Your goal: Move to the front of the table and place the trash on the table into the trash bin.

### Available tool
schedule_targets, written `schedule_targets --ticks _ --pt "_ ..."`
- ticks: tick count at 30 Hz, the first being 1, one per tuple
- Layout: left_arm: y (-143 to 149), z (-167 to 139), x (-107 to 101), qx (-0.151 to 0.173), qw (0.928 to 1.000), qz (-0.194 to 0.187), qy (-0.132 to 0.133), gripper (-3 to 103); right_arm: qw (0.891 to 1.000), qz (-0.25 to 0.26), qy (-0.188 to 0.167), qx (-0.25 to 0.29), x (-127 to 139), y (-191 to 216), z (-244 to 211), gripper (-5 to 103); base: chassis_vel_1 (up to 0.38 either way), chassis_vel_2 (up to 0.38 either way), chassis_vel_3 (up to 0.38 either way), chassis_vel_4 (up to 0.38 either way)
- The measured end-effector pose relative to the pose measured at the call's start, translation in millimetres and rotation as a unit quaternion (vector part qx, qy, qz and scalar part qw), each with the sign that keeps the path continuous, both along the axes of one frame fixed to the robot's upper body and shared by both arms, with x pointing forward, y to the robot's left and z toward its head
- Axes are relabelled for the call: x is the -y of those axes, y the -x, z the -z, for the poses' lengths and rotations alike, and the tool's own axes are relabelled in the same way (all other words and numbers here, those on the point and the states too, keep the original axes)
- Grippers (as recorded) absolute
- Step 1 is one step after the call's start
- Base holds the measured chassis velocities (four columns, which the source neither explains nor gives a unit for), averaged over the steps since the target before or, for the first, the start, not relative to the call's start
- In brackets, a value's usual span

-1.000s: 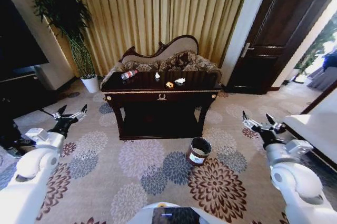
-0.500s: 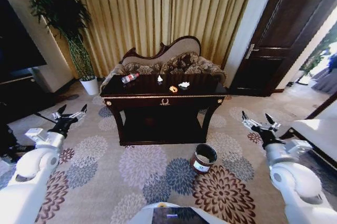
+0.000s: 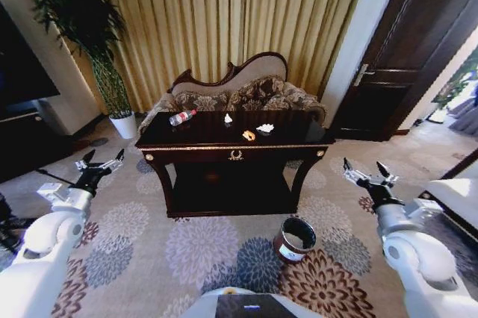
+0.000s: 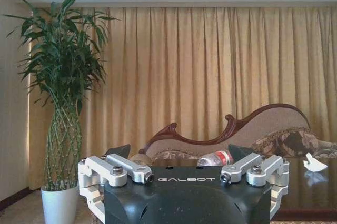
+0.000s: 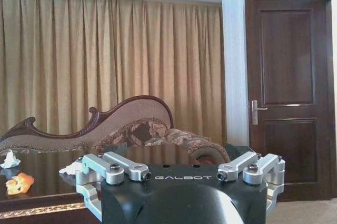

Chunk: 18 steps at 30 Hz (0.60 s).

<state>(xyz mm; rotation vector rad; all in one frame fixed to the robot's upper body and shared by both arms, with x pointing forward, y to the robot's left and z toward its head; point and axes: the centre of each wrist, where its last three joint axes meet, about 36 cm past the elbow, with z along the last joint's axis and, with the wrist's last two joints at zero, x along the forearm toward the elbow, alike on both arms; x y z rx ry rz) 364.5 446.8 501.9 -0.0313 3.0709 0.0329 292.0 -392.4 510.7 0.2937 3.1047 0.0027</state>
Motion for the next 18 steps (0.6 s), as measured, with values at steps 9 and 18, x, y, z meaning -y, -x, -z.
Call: schedule_targets --ticks 9,18 --pt "0.3 2.3 0.4 -0.002 1.0 0.0 0.002 100 1.0 0.002 0.0 -0.001 -2.1 2.6 1.3 100 -0.154 0.162 0.172 -0.151" --pt "0.0 1.2 1.1 0.0 1.0 0.001 0.002 100 1.0 0.001 0.001 0.002 -3.2 3.0 -0.7 100 -0.098 0.113 0.112 -0.104"
